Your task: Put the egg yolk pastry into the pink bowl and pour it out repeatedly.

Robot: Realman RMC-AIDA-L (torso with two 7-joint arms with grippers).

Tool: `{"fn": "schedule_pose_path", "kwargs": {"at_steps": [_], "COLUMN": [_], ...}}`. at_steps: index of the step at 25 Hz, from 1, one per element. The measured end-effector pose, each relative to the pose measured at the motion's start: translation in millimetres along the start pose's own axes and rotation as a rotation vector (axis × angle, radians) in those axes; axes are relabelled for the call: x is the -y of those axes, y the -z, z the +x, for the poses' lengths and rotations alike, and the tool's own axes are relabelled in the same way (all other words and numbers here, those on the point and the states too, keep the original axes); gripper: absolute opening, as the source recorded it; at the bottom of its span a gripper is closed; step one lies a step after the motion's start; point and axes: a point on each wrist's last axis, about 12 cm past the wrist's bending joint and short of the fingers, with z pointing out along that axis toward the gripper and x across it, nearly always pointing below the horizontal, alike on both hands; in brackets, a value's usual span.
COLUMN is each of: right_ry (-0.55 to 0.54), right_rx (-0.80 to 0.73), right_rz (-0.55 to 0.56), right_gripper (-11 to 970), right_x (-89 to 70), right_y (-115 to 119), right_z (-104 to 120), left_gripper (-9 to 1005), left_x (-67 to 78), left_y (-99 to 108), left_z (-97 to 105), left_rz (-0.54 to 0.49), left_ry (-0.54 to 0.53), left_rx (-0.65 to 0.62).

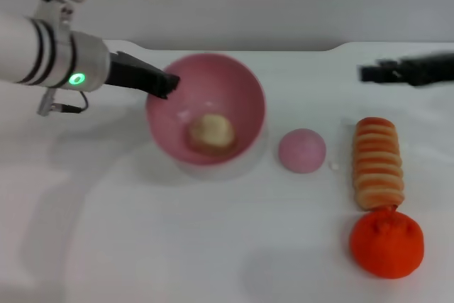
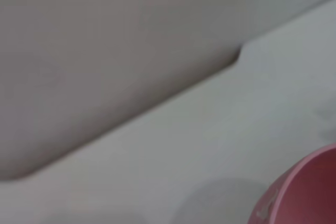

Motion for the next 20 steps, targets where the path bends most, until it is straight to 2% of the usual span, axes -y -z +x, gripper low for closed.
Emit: {"fn": "schedule_pose_path", "kwargs": {"at_steps": [4, 8, 9, 12, 13, 14, 20], "right_ry": [-0.102, -0.135, -0.138, -0.179, -0.187, -0.198, -0.224], "right_rx": [0.126, 0.221, 0.231, 0.236, 0.240, 0.245, 0.269], "right_rz": [-0.018, -0.009, 0.006, 0.038, 0.045, 0.051, 0.067], "right_gripper": [559, 559, 559, 559, 559, 559, 559], "right_x": [23.0, 32.7, 34.8, 39.1, 40.1, 41.1, 43.7], "right_y": [20.6, 32.7, 35.1, 37.1, 37.4, 37.9, 39.2], "right_z": [49.9, 90.8, 99.8, 125.0, 129.4, 134.3, 145.5], "left_gripper": [1, 1, 1, 1, 1, 0, 0], "left_x": [-5.2, -5.1, -0.8, 4.7, 7.5, 17.2, 47.7], "left_y": [14.1, 21.6, 23.3, 24.0, 23.7, 22.1, 14.3], "left_z": [9.1, 17.1, 23.0, 28.8, 31.3, 37.6, 52.9], "left_rz": [-0.027, -0.056, -0.082, -0.125, -0.144, -0.211, -0.405], "left_ry": [-0.028, -0.084, -0.139, -0.189, -0.211, -0.291, -0.474], "left_rx": [0.115, 0.187, 0.232, 0.279, 0.294, 0.342, 0.457]}}
